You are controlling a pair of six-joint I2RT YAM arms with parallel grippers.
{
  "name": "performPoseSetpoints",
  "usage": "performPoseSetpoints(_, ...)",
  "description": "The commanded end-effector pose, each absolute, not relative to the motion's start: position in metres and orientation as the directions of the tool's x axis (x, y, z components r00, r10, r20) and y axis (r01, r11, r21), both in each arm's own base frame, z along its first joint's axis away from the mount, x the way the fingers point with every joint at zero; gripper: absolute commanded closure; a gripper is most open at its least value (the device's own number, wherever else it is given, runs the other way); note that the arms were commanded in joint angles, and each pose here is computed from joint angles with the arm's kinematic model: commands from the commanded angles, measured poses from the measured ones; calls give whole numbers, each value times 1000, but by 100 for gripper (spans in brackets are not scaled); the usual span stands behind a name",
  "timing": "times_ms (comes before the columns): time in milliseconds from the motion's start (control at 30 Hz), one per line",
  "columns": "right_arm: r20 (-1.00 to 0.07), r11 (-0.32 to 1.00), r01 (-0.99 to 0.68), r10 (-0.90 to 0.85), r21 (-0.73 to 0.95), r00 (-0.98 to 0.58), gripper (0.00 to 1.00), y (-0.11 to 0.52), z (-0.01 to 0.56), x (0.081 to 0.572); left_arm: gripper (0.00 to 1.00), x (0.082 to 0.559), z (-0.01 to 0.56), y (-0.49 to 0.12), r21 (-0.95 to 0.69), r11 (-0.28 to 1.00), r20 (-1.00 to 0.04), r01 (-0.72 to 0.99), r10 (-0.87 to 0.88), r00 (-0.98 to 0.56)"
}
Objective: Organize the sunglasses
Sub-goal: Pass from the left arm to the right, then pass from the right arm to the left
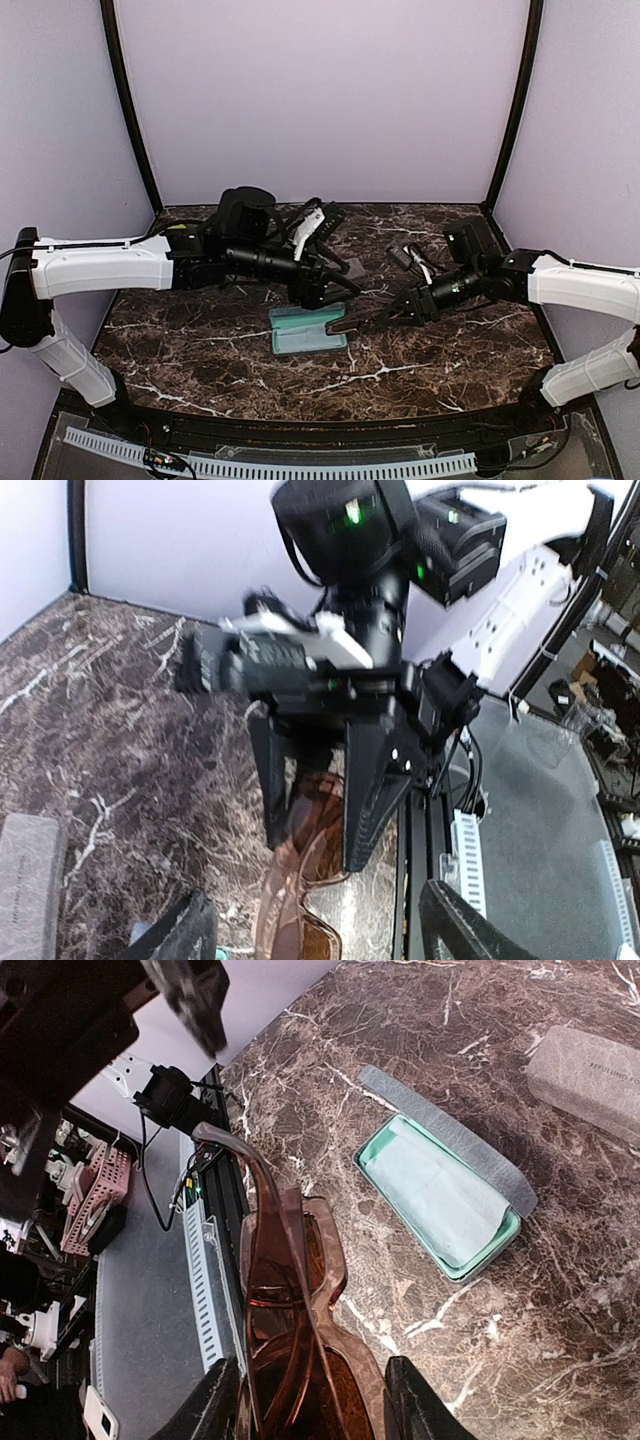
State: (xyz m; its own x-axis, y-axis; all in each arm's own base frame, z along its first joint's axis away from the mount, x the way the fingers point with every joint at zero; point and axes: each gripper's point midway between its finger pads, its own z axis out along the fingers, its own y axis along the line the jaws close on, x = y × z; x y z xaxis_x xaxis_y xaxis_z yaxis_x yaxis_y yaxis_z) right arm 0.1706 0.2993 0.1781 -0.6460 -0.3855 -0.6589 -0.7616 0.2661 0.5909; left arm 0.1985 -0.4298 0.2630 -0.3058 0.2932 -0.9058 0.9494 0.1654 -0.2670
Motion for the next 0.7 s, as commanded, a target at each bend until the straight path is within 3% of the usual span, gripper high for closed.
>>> performPoseSetpoints(0, -692, 262, -776, -351, 574, -631, 82, 306, 195, 179, 28, 195, 245, -438, -220, 169, -891, 961, 365, -269)
performPoseSetpoints(667, -687, 289, -765, -336, 575, -644, 85, 307, 197, 185, 28, 167, 197, -453, -211, 134, -829, 968, 500, -250)
